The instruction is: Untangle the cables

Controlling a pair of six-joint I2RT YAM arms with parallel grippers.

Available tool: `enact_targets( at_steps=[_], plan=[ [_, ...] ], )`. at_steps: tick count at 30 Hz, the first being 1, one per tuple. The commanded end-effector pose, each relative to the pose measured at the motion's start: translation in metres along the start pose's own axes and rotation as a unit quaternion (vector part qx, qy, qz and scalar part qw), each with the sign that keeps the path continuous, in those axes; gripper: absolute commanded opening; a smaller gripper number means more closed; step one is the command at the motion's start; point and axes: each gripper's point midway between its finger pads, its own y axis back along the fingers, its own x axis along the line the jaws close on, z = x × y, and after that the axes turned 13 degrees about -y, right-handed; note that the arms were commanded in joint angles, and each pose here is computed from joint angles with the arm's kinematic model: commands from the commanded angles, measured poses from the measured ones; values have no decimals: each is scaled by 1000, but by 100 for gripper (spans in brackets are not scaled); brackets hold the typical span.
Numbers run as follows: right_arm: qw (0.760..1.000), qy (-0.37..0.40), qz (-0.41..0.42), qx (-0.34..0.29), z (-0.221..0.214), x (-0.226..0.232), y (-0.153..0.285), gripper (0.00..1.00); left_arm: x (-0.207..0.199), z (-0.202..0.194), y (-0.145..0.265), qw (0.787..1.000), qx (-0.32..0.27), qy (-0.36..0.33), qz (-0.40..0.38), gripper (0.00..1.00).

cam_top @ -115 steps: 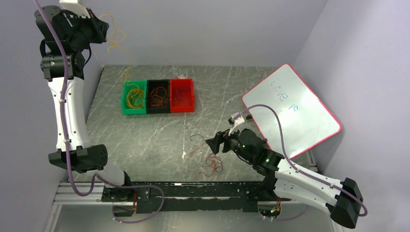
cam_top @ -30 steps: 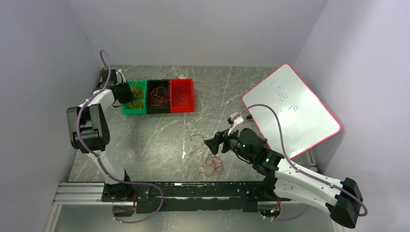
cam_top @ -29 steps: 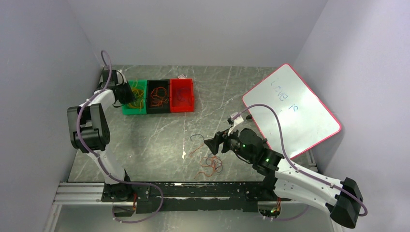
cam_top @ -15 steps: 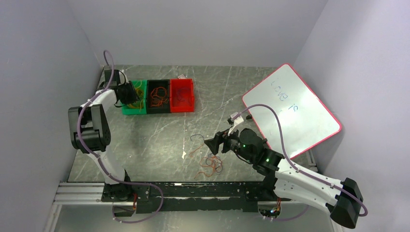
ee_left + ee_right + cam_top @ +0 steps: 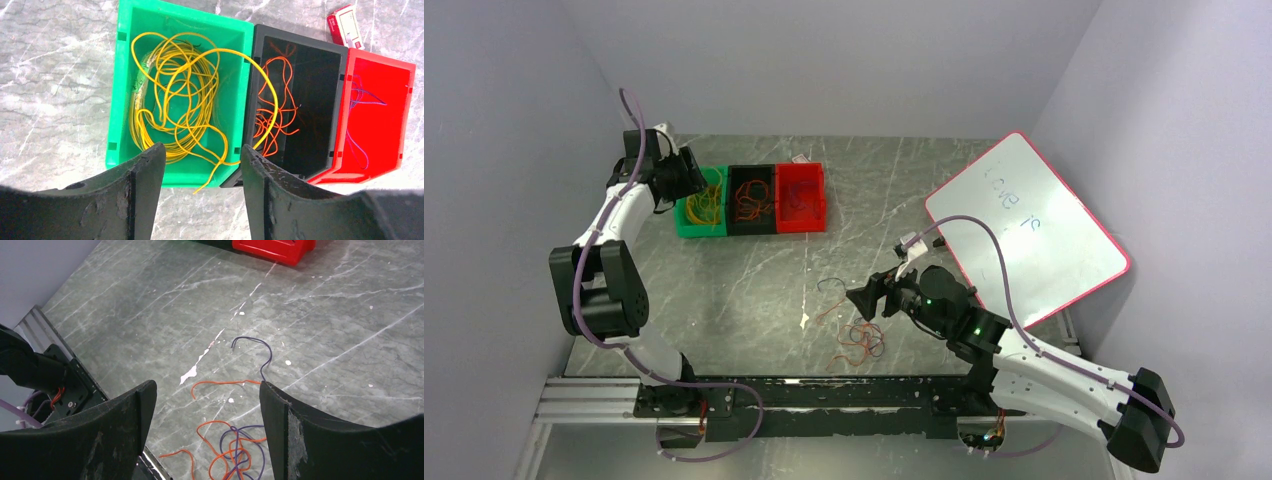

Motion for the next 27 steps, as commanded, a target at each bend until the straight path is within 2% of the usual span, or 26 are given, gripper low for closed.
enact_targets(
  at_steps=[1,5,11,14,27],
  plan=[
    [1000,-1,11,-2,2,4,0,79,4,13,13,1000,-10,-10,18,63],
    [1000,0,12,-1,2,5,0,79,2,22,16,1000,-23,-13,13,66],
    [1000,-1,9,0,0,3,0,79,-22,41,15,997,-42,-34,-54,73],
    [1000,-1,10,1,-1,3,0,79,-34,47,14,995,-46,-49,-71,73],
    [1000,-1,10,6,-3,3,-1,79,-69,18,-16,993,8,-118,-22,62]
  ],
)
